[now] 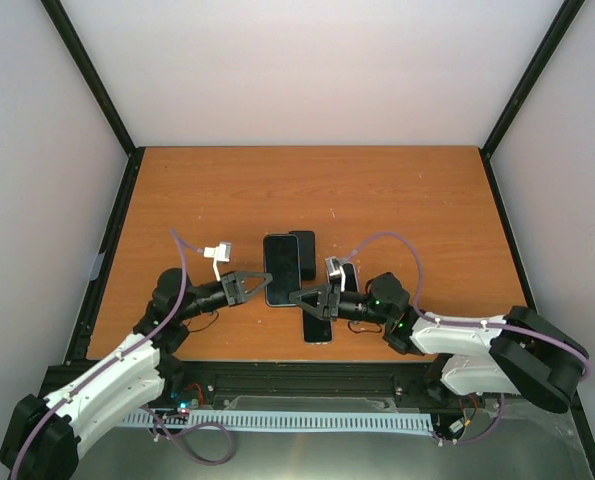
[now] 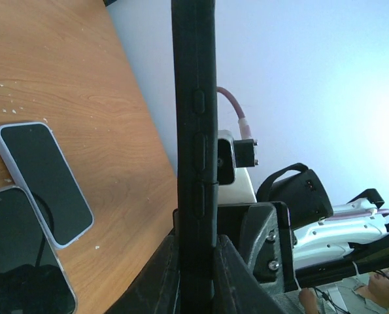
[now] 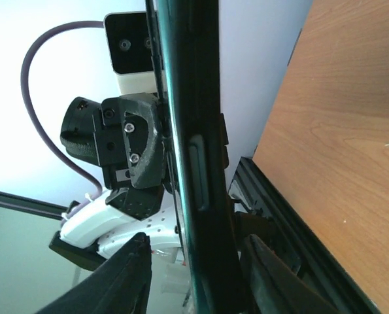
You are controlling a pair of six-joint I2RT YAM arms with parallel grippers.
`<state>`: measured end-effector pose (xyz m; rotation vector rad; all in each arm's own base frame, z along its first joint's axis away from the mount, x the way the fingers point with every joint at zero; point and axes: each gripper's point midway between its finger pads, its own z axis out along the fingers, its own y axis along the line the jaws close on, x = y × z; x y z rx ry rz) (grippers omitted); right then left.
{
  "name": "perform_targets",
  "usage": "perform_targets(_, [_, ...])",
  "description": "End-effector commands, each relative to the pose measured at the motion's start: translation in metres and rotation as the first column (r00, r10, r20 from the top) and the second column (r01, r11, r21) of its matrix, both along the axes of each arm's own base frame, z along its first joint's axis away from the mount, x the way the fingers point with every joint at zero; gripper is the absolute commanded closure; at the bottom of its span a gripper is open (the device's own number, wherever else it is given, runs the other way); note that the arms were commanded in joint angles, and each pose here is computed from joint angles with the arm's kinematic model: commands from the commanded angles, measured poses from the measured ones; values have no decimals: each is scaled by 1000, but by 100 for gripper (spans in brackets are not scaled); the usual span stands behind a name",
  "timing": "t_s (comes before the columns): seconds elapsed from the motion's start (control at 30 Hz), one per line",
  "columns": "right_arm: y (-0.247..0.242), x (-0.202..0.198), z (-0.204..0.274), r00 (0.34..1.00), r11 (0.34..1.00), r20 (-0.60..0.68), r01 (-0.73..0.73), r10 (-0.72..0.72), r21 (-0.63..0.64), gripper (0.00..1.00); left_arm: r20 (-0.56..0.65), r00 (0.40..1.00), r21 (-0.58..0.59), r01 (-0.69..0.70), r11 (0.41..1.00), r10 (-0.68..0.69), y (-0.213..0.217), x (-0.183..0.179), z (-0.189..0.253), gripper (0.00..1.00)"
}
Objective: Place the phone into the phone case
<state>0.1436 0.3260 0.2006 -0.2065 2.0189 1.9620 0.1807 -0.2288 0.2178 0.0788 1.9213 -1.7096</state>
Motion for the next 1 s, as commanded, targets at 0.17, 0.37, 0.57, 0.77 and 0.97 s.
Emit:
perform_targets(0.17, [-6, -5, 9, 998, 995, -58, 7, -1, 102, 97, 146, 983, 92, -123, 988, 109, 9, 20, 15, 100])
perform_targets(0.37, [-9, 0, 2, 997, 998, -58, 51, -49, 38, 97, 179, 979, 169, -125, 978, 94, 10, 19, 13, 100])
perform_targets(0.57, [-14, 8, 1, 994, 993, 28, 107, -106, -39, 56, 228, 972, 140, 16, 990, -48, -1, -4, 26, 100])
perform_targets(0.77, [-27, 15, 22, 972, 978, 159, 189, -174, -88, 28, 283, 939, 133, 162, 978, -195, -7, -31, 35, 100])
perform_targets(0.97, [-32, 23, 36, 954, 962, 216, 241, -210, -130, 19, 332, 891, 122, 286, 950, -311, -10, -53, 43, 100])
